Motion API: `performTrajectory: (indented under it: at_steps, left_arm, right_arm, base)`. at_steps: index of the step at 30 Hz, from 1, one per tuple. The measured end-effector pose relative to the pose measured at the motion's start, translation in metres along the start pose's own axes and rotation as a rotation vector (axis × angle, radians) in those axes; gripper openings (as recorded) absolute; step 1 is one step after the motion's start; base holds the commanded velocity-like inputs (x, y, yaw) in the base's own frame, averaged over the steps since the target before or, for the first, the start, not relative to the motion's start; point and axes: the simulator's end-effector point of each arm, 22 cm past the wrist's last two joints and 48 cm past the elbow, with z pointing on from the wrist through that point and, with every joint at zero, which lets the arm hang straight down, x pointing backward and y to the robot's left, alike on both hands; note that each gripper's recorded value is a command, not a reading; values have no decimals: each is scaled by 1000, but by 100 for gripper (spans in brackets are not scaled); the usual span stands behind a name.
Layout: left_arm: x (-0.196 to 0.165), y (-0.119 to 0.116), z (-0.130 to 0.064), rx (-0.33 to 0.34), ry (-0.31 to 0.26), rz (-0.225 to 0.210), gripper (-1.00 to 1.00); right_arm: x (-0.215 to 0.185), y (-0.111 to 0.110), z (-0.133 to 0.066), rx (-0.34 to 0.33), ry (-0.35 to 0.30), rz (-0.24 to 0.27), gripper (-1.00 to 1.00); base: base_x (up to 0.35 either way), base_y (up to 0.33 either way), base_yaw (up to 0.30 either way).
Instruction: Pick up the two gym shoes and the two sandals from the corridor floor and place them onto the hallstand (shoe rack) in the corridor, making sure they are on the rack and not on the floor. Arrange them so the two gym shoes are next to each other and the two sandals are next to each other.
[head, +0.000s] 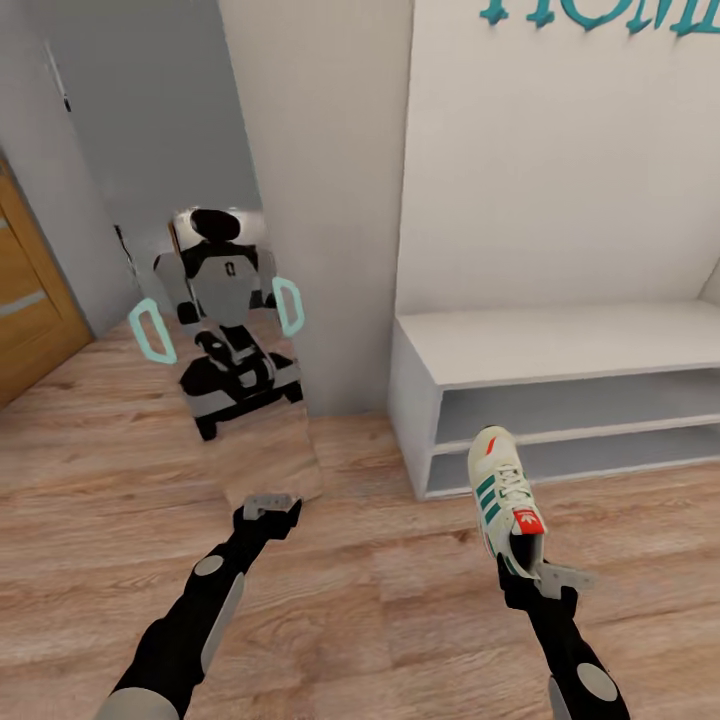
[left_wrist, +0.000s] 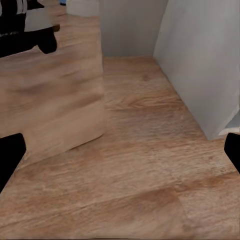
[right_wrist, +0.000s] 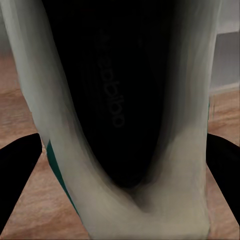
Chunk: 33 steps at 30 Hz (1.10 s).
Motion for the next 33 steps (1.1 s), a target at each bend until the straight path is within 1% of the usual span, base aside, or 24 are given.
performTrajectory:
  at_steps: [21, 25, 33]
  left_arm:
    - [-8, -1, -3, 1, -15, -5, 100]
    - [-11, -1, -3, 1, -19, -4, 100]
    - [-15, -2, -5, 2, -26, -2, 100]
  right_arm:
    - [-7, 0, -1, -1, -14, 2, -100]
    - [-9, 0, -2, -1, -17, 3, -100]
    - [-13, 0, -2, -1, -25, 4, -100]
  base:
    - [0, 309, 283]
    - [0, 129, 267]
    - [0, 12, 262]
